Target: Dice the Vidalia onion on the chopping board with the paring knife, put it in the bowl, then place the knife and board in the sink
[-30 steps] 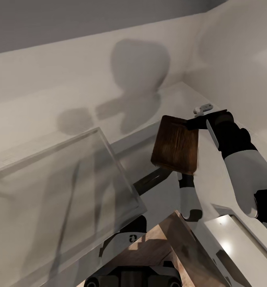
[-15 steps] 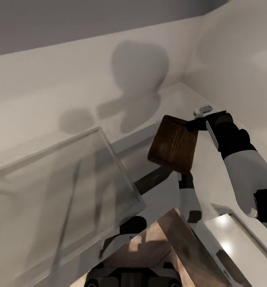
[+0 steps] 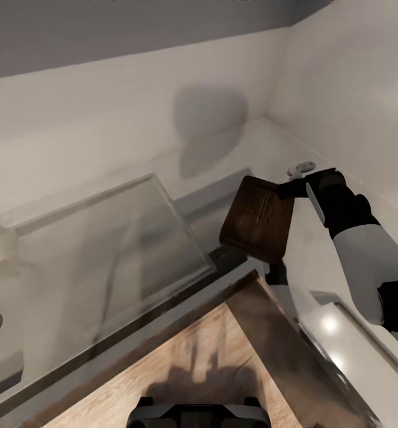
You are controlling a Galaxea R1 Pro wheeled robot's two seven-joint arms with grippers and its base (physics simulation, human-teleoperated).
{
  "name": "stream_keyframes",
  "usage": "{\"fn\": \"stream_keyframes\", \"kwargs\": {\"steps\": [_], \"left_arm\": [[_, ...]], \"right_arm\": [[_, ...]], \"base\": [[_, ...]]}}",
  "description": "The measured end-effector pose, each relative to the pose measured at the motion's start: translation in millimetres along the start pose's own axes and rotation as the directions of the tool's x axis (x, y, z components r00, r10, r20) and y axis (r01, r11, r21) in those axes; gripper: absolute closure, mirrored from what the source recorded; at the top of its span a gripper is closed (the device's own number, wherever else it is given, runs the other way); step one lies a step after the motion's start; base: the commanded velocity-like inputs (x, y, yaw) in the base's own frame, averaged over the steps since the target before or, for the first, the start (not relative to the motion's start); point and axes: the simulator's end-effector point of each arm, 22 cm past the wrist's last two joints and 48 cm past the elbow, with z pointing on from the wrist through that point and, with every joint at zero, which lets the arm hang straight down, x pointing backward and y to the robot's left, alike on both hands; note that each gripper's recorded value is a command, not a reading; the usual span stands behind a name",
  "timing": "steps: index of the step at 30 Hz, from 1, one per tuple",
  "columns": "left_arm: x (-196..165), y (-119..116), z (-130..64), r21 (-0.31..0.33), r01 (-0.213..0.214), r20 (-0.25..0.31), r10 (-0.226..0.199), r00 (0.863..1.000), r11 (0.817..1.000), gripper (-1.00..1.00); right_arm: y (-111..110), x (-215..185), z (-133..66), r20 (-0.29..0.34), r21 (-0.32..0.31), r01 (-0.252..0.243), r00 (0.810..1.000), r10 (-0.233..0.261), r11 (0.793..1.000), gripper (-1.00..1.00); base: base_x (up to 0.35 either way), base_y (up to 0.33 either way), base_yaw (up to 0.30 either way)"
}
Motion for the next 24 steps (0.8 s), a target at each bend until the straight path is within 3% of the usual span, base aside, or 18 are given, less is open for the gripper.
{"fn": "stream_keyframes", "kwargs": {"steps": [11,24], "left_arm": [[-6,0,1.9,0.001,0.0,0.016,0.0,1.0,1.0,-1.0],[-12,-1,3.8,0.003,-0.001,0.035,0.0,0.999,1.0,-1.0]], "right_arm": [[-2,-10,-10.6,0.017,0.003,-0.001,1.0,0.001,1.0,1.0],[-5,-21,-22.5,0.035,0.007,0.0,0.999,0.0,1.0,1.0]], "base": [[-0.338,0.005,0.0],[-0.341,0.093,0.0]]}}
